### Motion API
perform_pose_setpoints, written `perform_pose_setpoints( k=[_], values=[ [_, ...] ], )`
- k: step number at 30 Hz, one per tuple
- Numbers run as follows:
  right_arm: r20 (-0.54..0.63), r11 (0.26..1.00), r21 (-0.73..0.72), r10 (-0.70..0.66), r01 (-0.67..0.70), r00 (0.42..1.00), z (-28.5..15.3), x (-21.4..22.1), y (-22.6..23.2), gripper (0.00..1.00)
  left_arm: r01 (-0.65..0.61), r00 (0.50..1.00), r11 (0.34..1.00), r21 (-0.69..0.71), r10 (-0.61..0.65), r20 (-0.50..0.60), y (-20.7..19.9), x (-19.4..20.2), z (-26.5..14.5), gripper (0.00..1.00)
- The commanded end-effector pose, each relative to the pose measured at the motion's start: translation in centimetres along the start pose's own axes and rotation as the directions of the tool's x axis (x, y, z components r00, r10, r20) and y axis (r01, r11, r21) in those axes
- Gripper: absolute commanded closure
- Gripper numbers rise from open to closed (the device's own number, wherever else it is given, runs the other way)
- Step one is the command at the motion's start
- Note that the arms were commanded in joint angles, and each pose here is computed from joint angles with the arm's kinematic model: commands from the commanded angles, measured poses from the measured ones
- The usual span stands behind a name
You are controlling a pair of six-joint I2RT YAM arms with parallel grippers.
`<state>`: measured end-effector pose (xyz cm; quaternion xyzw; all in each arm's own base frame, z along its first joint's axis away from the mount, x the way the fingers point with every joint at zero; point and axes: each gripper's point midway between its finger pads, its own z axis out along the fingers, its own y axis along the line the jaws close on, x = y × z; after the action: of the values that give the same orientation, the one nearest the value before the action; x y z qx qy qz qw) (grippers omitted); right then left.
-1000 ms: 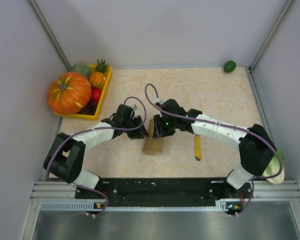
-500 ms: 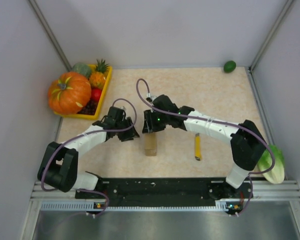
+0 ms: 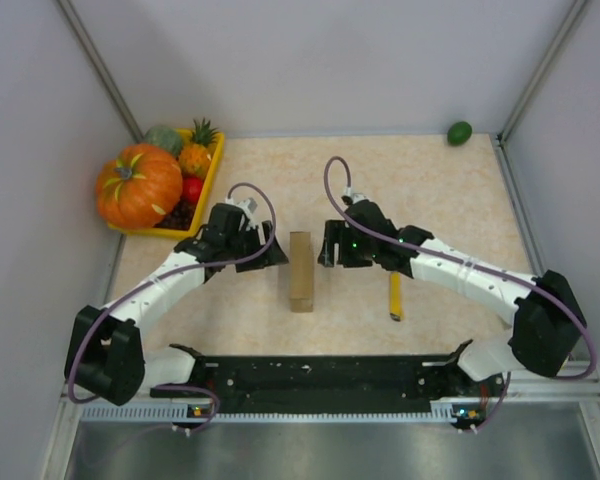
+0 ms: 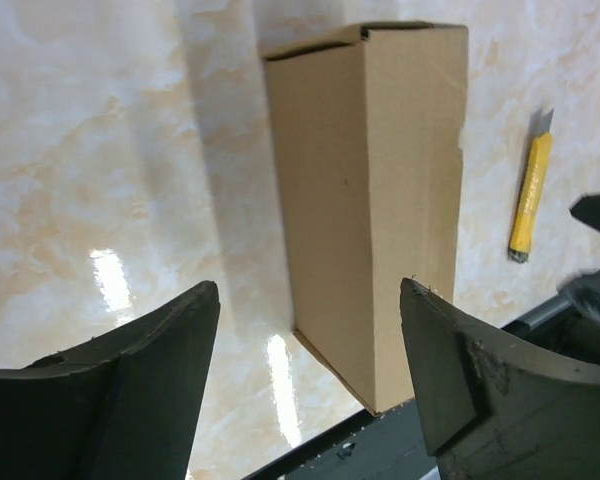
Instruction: Unpack the express box
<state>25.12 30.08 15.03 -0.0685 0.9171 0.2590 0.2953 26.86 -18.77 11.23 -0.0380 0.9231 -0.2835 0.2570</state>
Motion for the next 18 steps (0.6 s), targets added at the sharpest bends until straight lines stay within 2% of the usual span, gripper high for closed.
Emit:
perform_pose_setpoints(
  k=[1,4,10,14,18],
  values=[
    [0.042,0.988,0.124,0.089,-0.093,0.995,-0.7,0.9,-4.0,0.29,-0.138,0.990,0.984,0.117,0.132,0.052,-3.4,-1.3,-1.0,0.20],
    [0.052,0.982,0.154,0.106,-0.113,0.993,-1.0,1.6,-5.2,0.22,-0.198,0.980,0.971,0.132,0.192,0.060,-4.7,-0.9,-0.9,0.14],
    [0.057,0.971,0.197,0.130,-0.139,0.990,-1.1,2.3,-6.9,0.20,-0.265,0.963,0.952,0.153,0.269,-0.008,-6.8,0.2,0.4,0.09],
    [0.055,0.964,0.218,0.142,-0.150,0.988,-1.0,2.7,-7.7,0.20,-0.311,0.945,0.946,0.090,0.318,-0.076,-7.1,0.4,1.9,0.09],
    [0.055,0.960,0.236,0.145,-0.154,0.988,-0.8,2.9,-8.4,0.19,-0.317,0.936,0.948,-0.031,0.308,-0.168,-5.4,0.7,3.1,0.10]
  ],
)
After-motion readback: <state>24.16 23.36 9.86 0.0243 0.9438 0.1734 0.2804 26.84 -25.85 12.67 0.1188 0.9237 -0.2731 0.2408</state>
